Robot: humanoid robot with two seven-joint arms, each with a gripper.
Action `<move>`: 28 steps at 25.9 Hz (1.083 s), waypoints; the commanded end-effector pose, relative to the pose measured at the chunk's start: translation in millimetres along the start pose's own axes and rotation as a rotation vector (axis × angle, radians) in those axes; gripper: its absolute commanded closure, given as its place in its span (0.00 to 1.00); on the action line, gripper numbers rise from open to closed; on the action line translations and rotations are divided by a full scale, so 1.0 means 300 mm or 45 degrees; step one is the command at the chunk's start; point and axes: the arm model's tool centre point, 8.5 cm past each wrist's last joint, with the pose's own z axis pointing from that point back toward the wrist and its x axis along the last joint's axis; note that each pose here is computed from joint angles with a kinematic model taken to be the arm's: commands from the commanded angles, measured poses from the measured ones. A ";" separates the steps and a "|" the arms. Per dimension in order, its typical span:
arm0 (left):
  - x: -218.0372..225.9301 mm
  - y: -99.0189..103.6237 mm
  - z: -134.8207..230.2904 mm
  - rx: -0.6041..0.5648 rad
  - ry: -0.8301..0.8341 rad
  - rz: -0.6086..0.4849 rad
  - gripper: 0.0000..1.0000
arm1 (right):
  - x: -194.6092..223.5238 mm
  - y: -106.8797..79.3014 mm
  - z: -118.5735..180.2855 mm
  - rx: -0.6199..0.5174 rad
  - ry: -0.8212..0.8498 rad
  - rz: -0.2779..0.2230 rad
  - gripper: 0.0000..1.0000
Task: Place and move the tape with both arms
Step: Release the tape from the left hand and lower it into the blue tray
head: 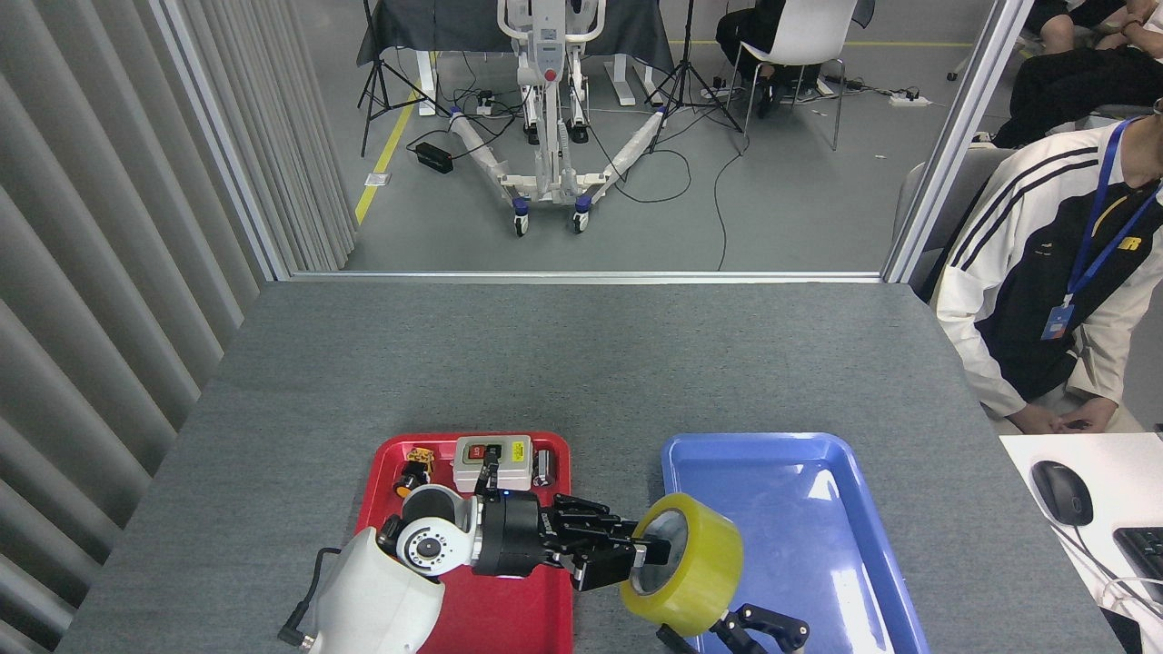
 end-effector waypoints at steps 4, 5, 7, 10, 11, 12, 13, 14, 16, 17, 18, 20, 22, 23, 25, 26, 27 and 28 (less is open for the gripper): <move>-0.052 0.123 0.136 0.476 0.081 0.020 0.01 | -0.056 -0.011 0.040 0.017 0.072 0.027 1.00; -0.052 0.116 0.141 0.513 0.086 0.033 0.01 | -0.080 -0.012 0.058 0.048 0.102 0.035 1.00; -0.063 0.051 0.152 0.568 0.134 0.150 0.01 | -0.108 -0.005 0.074 0.124 0.140 0.013 1.00; -0.092 -0.008 0.265 0.727 0.250 0.168 0.01 | -0.174 0.024 0.081 0.314 0.341 0.012 1.00; -0.099 -0.040 0.303 0.785 0.300 0.162 0.01 | -0.196 0.028 0.080 0.398 0.405 0.010 1.00; -0.099 -0.067 0.343 0.838 0.356 0.133 0.01 | -0.226 0.039 0.084 0.501 0.465 0.003 1.00; -0.094 -0.092 0.389 0.883 0.428 0.078 0.01 | -0.252 0.048 0.083 0.596 0.523 -0.016 1.00; -0.088 -0.125 0.430 0.913 0.514 0.022 0.01 | -0.282 0.055 0.086 0.697 0.585 -0.034 1.00; -0.062 -0.206 0.494 0.965 0.668 -0.084 0.01 | -0.341 0.056 0.081 0.867 0.709 -0.068 1.00; -0.046 -0.231 0.517 1.000 0.726 -0.122 0.01 | -0.362 0.051 0.071 0.916 0.747 -0.083 1.00; -0.028 -0.263 0.540 1.041 0.797 -0.149 0.01 | -0.380 0.045 0.061 0.962 0.785 -0.101 1.00; -0.011 -0.312 0.566 1.058 0.959 -0.202 0.01 | -0.404 0.042 0.053 1.033 0.831 -0.131 1.00; -0.009 -0.328 0.569 0.974 1.078 -0.290 0.01 | -0.409 0.049 0.057 1.095 0.838 -0.156 1.00; -0.009 -0.336 0.565 0.929 1.104 -0.323 0.01 | -0.409 0.058 0.062 1.132 0.840 -0.172 1.00; -0.008 -0.349 0.561 0.897 1.125 -0.339 0.01 | -0.409 0.084 0.080 1.217 0.843 -0.205 0.57; -0.007 -0.348 0.563 0.900 1.131 -0.341 0.01 | -0.408 0.088 0.083 1.237 0.842 -0.213 0.32; -0.008 -0.345 0.572 0.905 1.143 -0.342 0.01 | -0.410 0.089 0.086 1.239 0.849 -0.215 0.06; -0.007 -0.337 0.585 0.914 1.157 -0.352 0.01 | -0.413 0.086 0.087 1.235 0.852 -0.209 0.00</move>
